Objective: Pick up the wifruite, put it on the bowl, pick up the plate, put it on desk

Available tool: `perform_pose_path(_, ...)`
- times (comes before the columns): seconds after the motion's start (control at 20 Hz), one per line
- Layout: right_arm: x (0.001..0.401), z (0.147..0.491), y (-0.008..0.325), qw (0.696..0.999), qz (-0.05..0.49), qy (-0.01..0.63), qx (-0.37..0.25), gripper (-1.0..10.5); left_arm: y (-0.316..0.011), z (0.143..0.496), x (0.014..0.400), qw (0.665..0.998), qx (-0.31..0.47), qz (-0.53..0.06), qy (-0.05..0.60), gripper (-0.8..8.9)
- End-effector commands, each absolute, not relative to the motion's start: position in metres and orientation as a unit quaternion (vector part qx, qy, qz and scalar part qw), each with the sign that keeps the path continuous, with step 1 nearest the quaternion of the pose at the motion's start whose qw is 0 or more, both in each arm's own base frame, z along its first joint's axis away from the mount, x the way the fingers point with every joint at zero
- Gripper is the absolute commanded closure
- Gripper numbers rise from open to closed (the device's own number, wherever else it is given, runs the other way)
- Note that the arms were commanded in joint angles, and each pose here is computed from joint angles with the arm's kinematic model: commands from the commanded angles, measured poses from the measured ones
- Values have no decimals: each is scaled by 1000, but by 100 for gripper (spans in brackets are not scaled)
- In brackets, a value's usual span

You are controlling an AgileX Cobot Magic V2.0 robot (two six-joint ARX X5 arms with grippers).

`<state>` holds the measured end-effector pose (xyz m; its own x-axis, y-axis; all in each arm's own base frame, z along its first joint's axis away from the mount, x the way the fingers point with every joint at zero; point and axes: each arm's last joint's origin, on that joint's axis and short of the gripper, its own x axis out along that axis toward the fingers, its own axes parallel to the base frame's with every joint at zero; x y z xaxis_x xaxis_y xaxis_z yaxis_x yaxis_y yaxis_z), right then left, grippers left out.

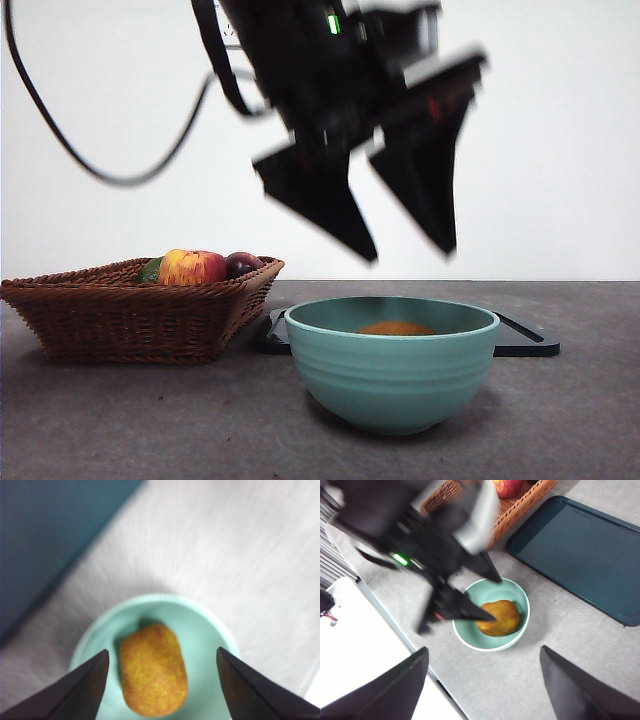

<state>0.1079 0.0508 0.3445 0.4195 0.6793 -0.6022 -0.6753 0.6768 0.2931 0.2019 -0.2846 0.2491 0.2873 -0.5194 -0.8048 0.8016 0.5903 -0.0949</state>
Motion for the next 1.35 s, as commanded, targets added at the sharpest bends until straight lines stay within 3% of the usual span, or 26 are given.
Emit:
perform_pose_path(0.05, 109, 350, 52, 845, 403, 351, 5, 590, -276, 280, 200, 807, 141, -425, 386, 469)
perform_pose_path(0.35, 109, 350, 52, 845, 403, 351, 5, 590, -215, 341, 197, 856, 84, -392, 327, 470)
perform_pose_path(0.75, 109, 350, 52, 845, 403, 351, 4, 590, -138, 363, 185, 889, 37, -332, 313, 471)
perform_pose_path(1.0, 110, 350, 51, 850, 392, 352, 0, 590, -112, 336, 156, 872, 14, -361, 330, 471)
perform_pose_path(1.35, 113, 348, 52, 847, 391, 360, 1, 590, -101, 306, 124, 787, -13, -484, 381, 472)
